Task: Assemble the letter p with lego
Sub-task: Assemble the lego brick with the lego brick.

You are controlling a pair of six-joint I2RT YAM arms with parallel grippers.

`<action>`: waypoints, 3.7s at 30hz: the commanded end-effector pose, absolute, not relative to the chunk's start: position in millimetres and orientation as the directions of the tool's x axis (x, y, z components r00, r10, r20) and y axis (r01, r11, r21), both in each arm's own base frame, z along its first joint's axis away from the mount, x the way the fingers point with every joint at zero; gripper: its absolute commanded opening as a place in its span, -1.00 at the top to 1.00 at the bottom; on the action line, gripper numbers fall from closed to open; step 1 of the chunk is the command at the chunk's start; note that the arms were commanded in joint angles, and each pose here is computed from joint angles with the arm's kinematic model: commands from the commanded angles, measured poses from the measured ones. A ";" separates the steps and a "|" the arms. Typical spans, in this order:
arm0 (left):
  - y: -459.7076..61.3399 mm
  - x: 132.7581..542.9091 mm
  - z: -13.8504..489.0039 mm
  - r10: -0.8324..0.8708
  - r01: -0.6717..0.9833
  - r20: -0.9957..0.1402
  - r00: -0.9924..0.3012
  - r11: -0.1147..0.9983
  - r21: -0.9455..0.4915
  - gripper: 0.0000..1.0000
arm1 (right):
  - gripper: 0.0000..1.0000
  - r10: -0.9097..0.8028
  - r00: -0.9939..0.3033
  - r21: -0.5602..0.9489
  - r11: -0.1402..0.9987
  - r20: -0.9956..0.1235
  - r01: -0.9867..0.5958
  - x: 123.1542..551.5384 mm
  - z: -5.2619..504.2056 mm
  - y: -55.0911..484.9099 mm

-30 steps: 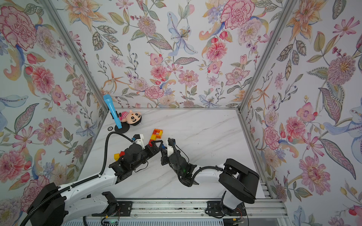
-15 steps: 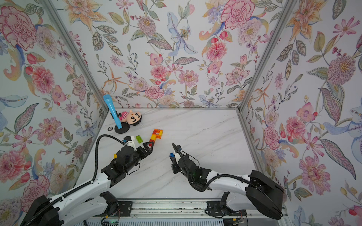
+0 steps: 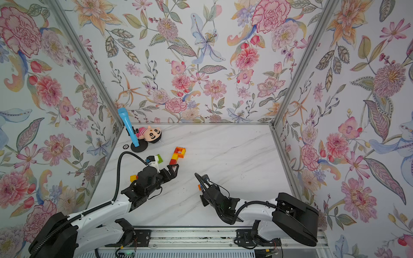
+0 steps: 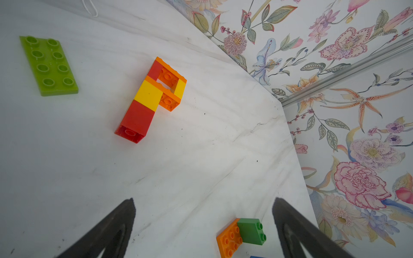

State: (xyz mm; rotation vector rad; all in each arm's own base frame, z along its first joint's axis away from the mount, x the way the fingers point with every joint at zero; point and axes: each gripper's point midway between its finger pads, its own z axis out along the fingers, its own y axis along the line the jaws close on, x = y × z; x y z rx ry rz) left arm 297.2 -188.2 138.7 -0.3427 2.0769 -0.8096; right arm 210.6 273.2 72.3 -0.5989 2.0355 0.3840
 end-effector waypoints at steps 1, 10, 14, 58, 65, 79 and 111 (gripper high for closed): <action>-188.4 300.4 138.1 -0.480 0.078 -0.650 -0.589 0.767 -0.636 -0.98 | 1.00 -0.209 -0.395 0.026 0.858 -0.895 -0.514 216.2 72.7 271.5; -197.9 312.1 132.0 -0.494 0.076 -0.620 -0.610 0.742 -0.666 -0.98 | 1.00 -0.199 -0.344 0.019 0.843 -0.917 -0.538 211.5 60.4 281.5; -199.6 314.6 130.9 -0.500 0.074 -0.616 -0.609 0.738 -0.671 -0.98 | 1.00 -0.187 -0.328 0.016 0.848 -0.926 -0.529 214.7 65.7 280.6; -186.4 306.3 99.8 -0.503 0.044 -0.600 -0.622 0.743 -0.668 -0.98 | 1.00 -0.188 -0.457 0.037 0.897 -0.870 -0.440 235.1 36.4 290.2; -178.2 304.8 97.3 -0.509 0.035 -0.604 -0.613 0.747 -0.664 -0.98 | 1.00 -0.221 -0.495 -0.011 0.920 -0.840 -0.392 235.8 29.8 278.7; -172.0 305.0 95.0 -0.513 0.031 -0.610 -0.604 0.750 -0.661 -0.98 | 1.00 -0.214 -0.562 -0.038 0.950 -0.799 -0.308 237.2 30.5 274.6; -169.0 308.6 102.8 -0.496 0.038 -0.632 -0.595 0.768 -0.639 -0.98 | 1.00 -0.204 -0.592 0.058 0.917 -0.780 -0.394 254.5 17.3 306.6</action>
